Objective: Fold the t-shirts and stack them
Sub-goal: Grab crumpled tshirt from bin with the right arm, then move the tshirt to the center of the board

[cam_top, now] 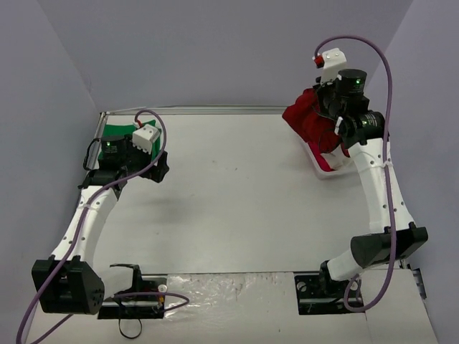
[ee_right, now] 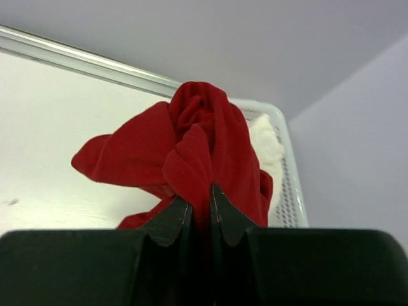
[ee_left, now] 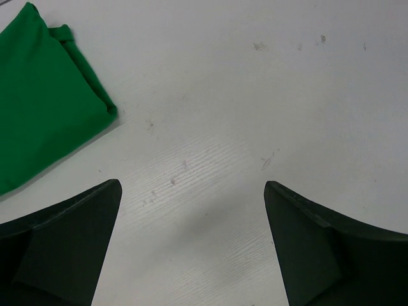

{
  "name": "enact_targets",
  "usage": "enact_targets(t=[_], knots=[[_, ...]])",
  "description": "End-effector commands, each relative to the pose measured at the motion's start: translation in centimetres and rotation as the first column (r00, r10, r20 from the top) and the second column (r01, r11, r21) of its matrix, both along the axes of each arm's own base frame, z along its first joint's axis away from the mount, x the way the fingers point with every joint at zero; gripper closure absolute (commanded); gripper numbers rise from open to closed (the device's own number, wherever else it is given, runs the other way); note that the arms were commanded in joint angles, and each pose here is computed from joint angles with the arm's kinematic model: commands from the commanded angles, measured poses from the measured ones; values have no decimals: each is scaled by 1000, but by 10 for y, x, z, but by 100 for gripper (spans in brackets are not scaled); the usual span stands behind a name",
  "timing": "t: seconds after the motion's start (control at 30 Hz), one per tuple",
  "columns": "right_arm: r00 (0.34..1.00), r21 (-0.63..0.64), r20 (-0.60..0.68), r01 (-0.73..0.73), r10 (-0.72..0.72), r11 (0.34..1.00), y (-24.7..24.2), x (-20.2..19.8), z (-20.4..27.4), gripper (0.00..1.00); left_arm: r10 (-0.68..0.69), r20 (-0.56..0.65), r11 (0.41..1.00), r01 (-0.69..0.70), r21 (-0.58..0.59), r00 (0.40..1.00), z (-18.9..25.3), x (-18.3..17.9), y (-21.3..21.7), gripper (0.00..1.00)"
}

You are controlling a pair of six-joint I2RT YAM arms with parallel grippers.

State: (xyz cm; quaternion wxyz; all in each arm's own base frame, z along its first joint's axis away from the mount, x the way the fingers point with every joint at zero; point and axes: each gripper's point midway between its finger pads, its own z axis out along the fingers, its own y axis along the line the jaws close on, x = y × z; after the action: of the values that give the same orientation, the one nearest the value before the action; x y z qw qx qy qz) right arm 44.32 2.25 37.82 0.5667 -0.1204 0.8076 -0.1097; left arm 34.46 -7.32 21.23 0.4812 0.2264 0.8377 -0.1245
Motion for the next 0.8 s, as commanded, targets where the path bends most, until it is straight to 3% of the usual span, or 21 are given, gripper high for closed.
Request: enact_targets(t=[0.0, 0.13, 0.2, 0.23, 0.27, 0.3, 0.33, 0.43, 0.63, 0.77], knots=[[976, 71, 101, -199, 192, 977, 41, -31, 53, 100, 6, 68, 1000, -7, 16, 998, 20, 1, 3, 6], [941, 90, 51, -337, 334, 937, 75, -41, 37, 100, 21, 65, 999, -23, 25, 998, 19, 3, 6, 6], [861, 152, 9, -504, 508, 851, 107, -61, 21, 100, 34, 70, 999, -36, 32, 997, 20, 3, 9, 6], [818, 163, -14, -566, 575, 808, 122, -71, 12, 58, 36, 73, 999, -39, 36, 997, 20, 3, 10, 6], [756, 204, -74, -627, 651, 752, 136, -88, -8, 24, 37, 73, 998, -40, 40, 997, 21, 3, 10, 6], [717, 211, -108, -661, 689, 720, 142, -97, -19, 10, 41, 76, 998, -45, 41, 996, 22, 3, 11, 6], [688, 215, -135, -682, 713, 699, 148, -104, -27, 3, 42, 78, 998, -46, 42, 996, 23, 3, 12, 6], [645, 220, -247, -690, 723, 690, 144, -117, -61, 0, 32, 76, 999, -35, 38, 997, 23, 2, 11, 6], [650, 207, -368, -640, 665, 740, 126, -128, -109, 0, -56, 39, 998, 56, 2, 998, 18, -2, -5, 6], [584, 278, -443, -632, 680, 724, 130, -138, -147, 4, -179, -34, 983, 178, -44, 983, 8, -13, -24, 6]])
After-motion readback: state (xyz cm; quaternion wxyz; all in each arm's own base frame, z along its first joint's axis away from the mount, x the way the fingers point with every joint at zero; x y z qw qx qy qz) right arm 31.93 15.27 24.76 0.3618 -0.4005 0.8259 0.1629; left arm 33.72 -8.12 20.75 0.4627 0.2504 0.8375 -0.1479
